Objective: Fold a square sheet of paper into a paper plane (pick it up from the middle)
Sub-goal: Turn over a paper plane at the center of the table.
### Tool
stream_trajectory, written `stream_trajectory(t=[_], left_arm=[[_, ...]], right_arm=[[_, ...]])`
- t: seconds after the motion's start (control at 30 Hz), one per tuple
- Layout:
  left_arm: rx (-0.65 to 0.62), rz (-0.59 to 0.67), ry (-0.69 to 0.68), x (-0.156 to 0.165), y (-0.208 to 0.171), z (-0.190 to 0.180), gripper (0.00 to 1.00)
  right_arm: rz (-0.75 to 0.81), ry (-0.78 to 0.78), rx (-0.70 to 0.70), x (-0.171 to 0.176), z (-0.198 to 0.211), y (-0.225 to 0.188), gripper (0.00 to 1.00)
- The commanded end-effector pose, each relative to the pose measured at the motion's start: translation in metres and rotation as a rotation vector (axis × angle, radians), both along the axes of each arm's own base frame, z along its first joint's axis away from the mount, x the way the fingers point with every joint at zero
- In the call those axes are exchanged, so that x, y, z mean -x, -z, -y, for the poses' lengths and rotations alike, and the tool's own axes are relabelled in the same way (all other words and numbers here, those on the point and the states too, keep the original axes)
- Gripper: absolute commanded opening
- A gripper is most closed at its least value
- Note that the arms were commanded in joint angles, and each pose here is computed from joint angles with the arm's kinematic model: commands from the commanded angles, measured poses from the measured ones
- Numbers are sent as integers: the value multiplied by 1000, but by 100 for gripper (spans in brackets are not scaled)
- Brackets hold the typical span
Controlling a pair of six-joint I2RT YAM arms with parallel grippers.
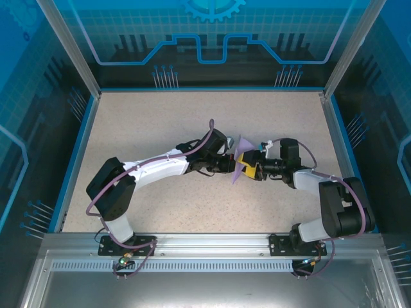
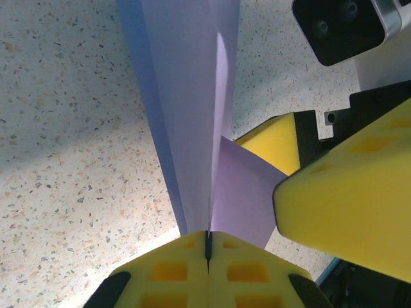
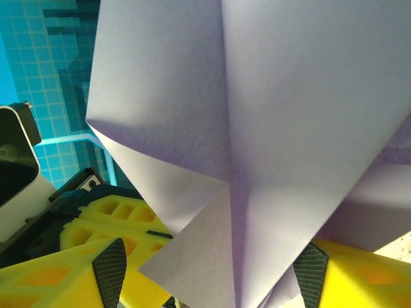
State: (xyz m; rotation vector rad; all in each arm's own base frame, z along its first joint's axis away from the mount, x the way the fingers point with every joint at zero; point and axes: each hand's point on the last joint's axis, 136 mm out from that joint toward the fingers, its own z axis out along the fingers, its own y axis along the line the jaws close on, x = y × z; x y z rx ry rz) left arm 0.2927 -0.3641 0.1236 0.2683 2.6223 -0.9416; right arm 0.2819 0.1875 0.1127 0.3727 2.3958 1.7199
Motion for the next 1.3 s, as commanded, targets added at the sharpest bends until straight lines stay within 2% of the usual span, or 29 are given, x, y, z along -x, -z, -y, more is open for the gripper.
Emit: stream_trajectory(t=[0.0,0.2,0.93,1.27], left_arm=[[34,-13,-3,1,-4,-1,0],[37,-19,-7,0,-2,-1,0],[51,-26,-18,-1,-3,-1,0],[52,-32,-32,-2,0,-5,1]], right_arm=[[2,-38,11,7,-6,4,70],[6,-43,11,5,-10,3,64],[18,-50,59,-1,-16,14,27],[22,-53,51,-4,-19,15,19]])
